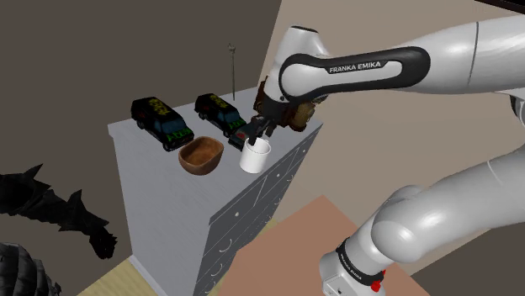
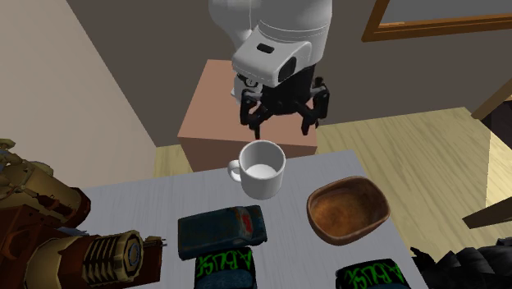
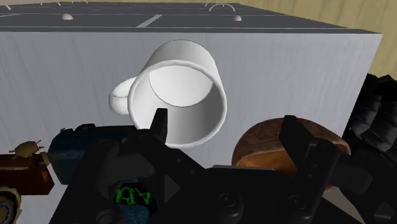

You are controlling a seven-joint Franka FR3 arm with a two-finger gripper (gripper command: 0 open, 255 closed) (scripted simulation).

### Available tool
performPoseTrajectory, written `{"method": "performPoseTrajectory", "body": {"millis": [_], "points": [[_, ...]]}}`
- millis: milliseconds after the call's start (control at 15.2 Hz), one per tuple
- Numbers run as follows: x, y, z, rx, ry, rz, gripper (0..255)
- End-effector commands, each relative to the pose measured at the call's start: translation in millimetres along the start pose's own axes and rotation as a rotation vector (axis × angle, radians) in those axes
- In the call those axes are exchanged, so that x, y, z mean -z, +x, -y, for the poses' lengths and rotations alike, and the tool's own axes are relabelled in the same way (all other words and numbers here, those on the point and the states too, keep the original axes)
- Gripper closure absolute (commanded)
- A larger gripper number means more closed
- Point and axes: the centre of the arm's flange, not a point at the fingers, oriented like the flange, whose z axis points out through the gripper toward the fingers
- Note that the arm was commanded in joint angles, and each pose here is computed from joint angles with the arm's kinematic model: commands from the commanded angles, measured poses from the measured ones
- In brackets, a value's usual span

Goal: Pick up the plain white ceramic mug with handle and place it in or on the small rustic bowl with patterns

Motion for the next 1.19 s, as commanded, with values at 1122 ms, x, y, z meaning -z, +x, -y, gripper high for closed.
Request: {"method": "performPoseTrajectory", "body": {"millis": [1122], "points": [[-72, 19, 7, 0.0, -0.004, 0.001, 0]]}}
